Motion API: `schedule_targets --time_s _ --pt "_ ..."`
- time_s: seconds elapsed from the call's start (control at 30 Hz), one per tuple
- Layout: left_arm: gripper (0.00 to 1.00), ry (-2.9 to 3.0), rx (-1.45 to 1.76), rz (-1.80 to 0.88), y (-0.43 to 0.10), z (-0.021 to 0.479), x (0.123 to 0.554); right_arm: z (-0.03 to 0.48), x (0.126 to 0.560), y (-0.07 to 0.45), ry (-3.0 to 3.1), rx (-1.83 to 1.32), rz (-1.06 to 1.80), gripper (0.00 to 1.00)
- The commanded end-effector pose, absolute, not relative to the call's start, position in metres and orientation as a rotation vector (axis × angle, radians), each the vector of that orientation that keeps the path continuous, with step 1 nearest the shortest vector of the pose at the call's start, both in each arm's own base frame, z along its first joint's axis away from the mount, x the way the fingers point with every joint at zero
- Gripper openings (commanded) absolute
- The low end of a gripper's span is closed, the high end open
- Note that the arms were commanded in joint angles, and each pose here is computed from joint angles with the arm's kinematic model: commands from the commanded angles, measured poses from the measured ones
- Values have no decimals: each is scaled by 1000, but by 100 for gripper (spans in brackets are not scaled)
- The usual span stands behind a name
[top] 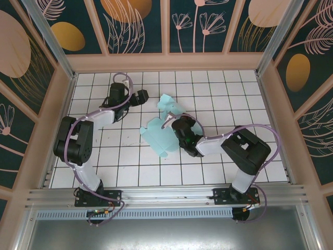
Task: Fold the paper box
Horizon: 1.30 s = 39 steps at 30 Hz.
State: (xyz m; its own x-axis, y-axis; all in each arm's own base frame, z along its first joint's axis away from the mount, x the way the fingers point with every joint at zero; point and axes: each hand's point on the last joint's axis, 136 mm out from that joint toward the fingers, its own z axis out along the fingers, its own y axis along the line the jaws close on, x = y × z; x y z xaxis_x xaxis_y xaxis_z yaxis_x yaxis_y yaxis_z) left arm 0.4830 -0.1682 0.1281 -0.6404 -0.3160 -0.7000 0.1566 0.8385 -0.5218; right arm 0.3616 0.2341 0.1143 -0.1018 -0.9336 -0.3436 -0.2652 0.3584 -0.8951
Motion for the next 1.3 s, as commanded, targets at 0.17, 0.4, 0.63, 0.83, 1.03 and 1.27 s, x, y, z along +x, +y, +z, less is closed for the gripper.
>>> schedule_targets --time_s 0.17,0.4,0.63,0.83,1.03,1.27 --pt "81 2220 -108 -723 -178 112 503 124 357 243 1473 -1103 -916 0" --pt "77 2314 -95 -751 -193 87 531 129 351 254 1418 -1120 -900 0" --pt "71 2363 159 -896 -226 68 536 127 351 263 1412 -1146 -863 0" --pt "66 2334 342 -1042 -251 70 514 124 352 269 1409 -1163 -845 0" --pt "66 2328 404 -1077 -262 74 494 124 354 269 1404 -1164 -856 0" --pt "66 2302 417 -1123 -265 86 479 117 357 263 1456 -1158 -836 0"
